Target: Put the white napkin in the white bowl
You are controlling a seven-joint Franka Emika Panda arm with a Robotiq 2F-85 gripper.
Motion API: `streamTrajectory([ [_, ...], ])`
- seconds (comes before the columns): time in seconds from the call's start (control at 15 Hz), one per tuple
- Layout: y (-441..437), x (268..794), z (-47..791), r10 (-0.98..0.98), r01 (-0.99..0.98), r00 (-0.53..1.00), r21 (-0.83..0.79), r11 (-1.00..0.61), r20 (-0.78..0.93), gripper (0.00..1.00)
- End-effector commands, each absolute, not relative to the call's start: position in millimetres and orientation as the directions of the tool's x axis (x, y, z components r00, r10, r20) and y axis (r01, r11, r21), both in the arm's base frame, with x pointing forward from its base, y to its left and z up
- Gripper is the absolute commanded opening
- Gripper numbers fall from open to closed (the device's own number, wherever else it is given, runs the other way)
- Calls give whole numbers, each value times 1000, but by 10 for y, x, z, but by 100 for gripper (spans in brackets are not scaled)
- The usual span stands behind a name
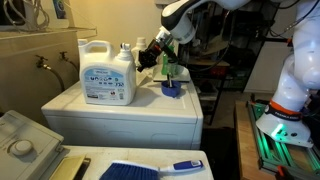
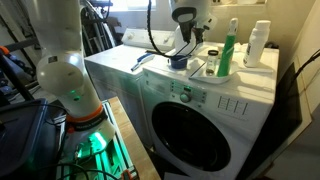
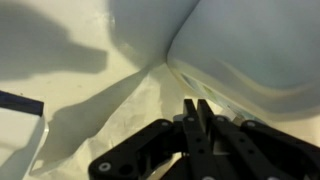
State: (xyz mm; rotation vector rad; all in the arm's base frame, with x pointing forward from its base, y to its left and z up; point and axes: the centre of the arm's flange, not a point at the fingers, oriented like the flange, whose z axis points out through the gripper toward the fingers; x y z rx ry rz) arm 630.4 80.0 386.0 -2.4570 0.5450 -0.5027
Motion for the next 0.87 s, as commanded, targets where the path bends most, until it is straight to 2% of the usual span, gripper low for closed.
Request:
streamTrajectory([
  [0.0,822,6260,3748,-479,-234,793,-539,-809,376,3],
  [0.07,851,6273,3753,-484,-232,780,-536,-812,396,3],
  [0.13,867,6264,3770,-481,-236,778,-521,-820,404,36],
  [0.2,856,6228,3802,-470,-233,782,-508,-829,409,36],
  [0.33,842,6167,3865,-441,-212,789,-483,-850,429,50],
  [0.4,892,6284,3795,-453,-208,791,-515,-832,411,32],
  [0.53,869,6273,3818,-442,-201,792,-503,-841,421,48],
  [0.6,859,6265,3826,-440,-201,792,-501,-842,423,50],
  [0.8,856,6258,3836,-439,-199,792,-499,-843,425,50],
])
